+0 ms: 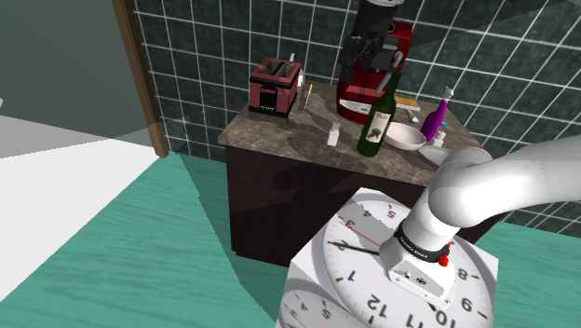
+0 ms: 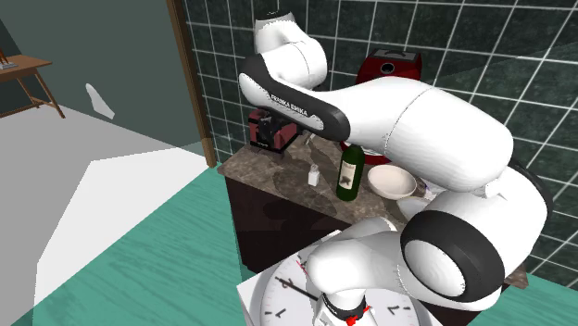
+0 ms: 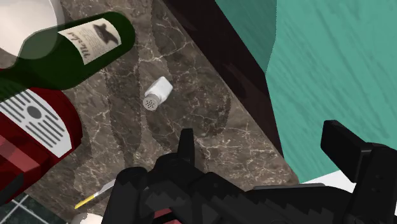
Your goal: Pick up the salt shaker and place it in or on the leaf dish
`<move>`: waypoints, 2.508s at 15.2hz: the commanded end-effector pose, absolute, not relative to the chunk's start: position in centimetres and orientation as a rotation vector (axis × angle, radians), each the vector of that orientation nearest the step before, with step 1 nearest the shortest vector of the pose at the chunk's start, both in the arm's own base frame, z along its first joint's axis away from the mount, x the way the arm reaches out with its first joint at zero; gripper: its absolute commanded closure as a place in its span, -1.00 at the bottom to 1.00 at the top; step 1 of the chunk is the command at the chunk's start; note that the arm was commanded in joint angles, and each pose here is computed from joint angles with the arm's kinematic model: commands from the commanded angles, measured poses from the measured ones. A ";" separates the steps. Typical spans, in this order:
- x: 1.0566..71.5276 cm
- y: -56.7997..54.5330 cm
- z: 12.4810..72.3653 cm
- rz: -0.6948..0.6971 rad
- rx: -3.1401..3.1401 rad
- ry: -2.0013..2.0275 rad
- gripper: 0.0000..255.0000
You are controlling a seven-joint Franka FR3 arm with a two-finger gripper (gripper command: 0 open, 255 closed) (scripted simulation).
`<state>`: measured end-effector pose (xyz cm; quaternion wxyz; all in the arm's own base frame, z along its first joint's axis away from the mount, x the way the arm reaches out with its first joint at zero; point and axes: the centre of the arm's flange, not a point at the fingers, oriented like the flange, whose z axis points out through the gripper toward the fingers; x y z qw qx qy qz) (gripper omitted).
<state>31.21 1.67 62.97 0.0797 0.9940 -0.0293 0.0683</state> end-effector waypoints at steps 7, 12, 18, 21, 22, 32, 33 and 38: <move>34.2 -4.5 58.0 0.161 3.020 -0.060 -1.00; 36.6 -9.4 53.5 0.123 3.057 -0.036 -1.00; 39.4 -15.0 47.9 0.077 3.102 -0.007 -1.00; 40.8 -17.7 45.0 0.053 3.124 0.008 -1.00; 41.3 -18.6 44.0 0.046 3.131 0.013 -1.00; 42.7 -21.2 37.7 0.021 3.153 0.028 -1.00; 42.7 -21.2 36.9 0.021 3.153 0.028 -1.00; 42.7 -21.2 36.9 0.021 3.153 0.028 -1.00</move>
